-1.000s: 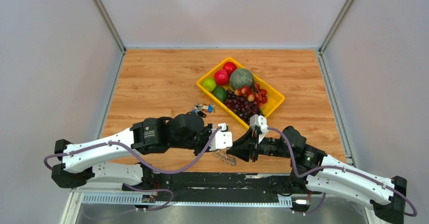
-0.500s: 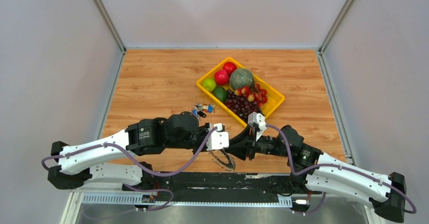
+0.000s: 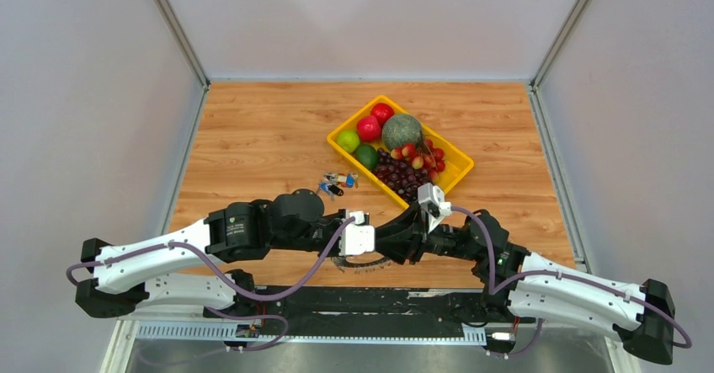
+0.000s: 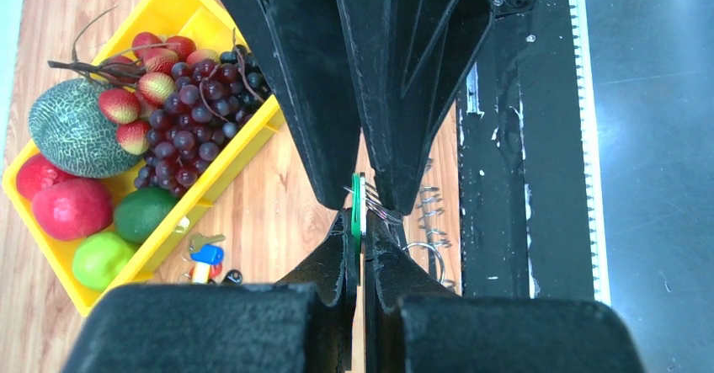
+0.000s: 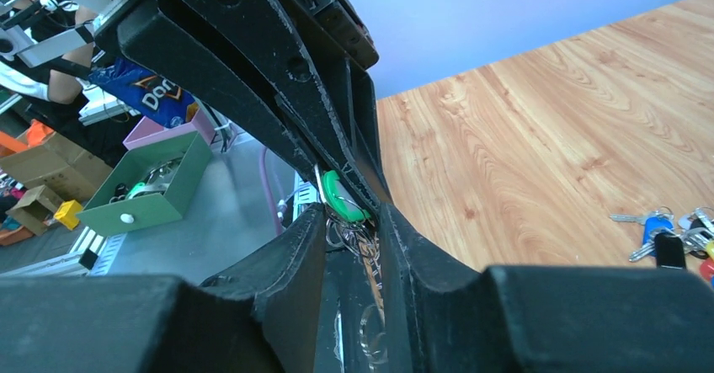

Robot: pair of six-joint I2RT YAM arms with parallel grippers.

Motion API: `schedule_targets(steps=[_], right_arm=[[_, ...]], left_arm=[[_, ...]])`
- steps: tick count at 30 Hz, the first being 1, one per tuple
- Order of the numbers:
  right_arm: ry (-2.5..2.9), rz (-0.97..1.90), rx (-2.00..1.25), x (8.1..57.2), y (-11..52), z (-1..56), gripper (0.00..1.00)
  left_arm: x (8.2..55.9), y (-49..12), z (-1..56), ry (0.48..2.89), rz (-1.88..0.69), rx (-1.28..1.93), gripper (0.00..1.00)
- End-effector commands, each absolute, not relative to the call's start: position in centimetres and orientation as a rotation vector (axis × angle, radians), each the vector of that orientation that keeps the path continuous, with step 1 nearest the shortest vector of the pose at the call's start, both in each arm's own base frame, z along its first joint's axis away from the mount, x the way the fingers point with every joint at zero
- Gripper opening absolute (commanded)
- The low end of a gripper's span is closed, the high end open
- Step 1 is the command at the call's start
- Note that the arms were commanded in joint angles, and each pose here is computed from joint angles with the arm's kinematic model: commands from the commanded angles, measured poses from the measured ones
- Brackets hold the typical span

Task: Remove the keys from the keyring
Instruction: Remove the key from the keyring.

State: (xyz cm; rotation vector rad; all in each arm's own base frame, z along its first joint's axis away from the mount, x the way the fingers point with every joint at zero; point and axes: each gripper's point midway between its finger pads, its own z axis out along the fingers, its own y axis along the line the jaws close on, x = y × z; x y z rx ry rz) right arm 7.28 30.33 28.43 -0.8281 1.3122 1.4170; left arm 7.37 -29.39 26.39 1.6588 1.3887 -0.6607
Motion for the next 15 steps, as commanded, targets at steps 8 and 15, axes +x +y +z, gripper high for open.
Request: schedule_targets(steps=[8, 15], right_arm=[[1.305, 1.398, -0.830, 7.2, 30.7, 28.4, 0.29], [1.320, 1.387, -0.836, 7.1, 30.4, 28.0, 0.24]], left_arm=[[7.4, -29.6, 30.1, 1.260, -0.695, 1.582, 0.00], [7.4, -29.1, 30.7, 1.250, -0.690, 1.570, 0.00]])
